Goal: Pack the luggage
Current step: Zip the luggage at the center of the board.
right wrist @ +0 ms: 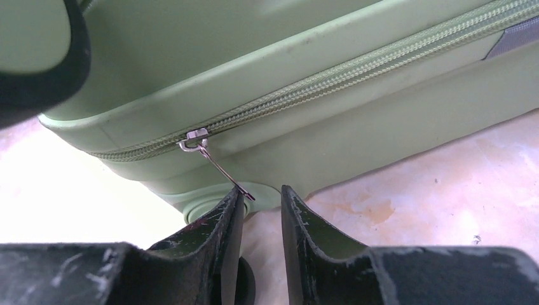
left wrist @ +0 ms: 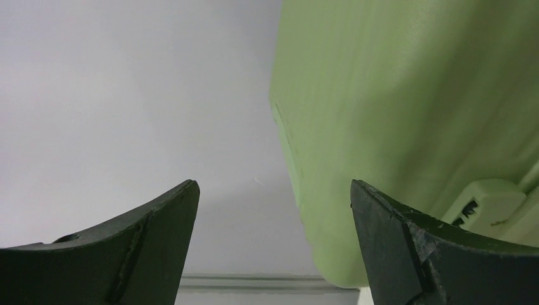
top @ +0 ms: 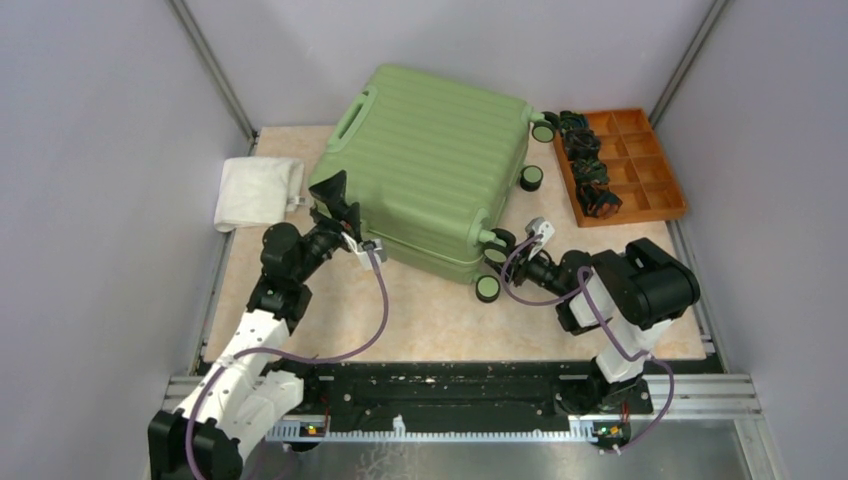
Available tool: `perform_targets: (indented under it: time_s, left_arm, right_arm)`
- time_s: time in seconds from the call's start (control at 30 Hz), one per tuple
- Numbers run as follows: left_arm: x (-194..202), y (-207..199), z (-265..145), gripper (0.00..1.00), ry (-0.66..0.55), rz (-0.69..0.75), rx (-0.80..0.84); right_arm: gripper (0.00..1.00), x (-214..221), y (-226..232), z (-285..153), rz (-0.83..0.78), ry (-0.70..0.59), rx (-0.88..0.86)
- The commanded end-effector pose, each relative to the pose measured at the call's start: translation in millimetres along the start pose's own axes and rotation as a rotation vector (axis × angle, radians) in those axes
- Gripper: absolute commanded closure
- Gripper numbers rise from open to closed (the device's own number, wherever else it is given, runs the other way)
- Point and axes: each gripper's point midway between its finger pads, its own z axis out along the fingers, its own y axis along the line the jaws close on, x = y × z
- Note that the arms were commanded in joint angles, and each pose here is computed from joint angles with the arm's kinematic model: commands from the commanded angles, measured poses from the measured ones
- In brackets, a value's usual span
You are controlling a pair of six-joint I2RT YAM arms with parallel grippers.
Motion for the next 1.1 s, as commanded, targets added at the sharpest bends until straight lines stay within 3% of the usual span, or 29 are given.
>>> perform_targets:
  time_s: [0.0,0.13,0.2,0.27,0.4,0.6,0.87,1.07]
  left_arm:
    - [13,-27,-6,0.05,0.075,-0.049,0.103]
    - [16,-45,-3,0.01,0.078,-0.054,0.155]
    - [18,-48,0,0.01,0.077,-0.061,0.162]
    - [20,-52,3,0.01,0.079,-0.069,0.176]
    - [22,-63,6,0.01,0.072,-0.04,0.204]
    - [17,-62,11,0.01,0.036,-0.024,0.184]
    - [16,-70,18,0.01,0.008,-0.008,0.201]
    - [18,-72,18,0.01,0.016,-0.012,0.221]
  right_arm:
    - [0.71,-45,12,3,-0.095,-0.162,-0.067]
    - [0.69,-51,10,6,-0.108,-0.169,-0.063]
    - [0.54,-53,8,8,-0.119,-0.165,-0.056]
    - [0.47,-56,6,10,-0.135,-0.167,-0.052]
    - [0.46,-59,6,14,-0.155,-0.163,-0.066]
    - [0.6,-55,11,18,-0.135,-0.163,-0.112]
    - [0.98,-59,23,13,-0.112,-0.197,-0.159]
    - [1.0,-70,27,6,-0.132,-0.207,-0.14]
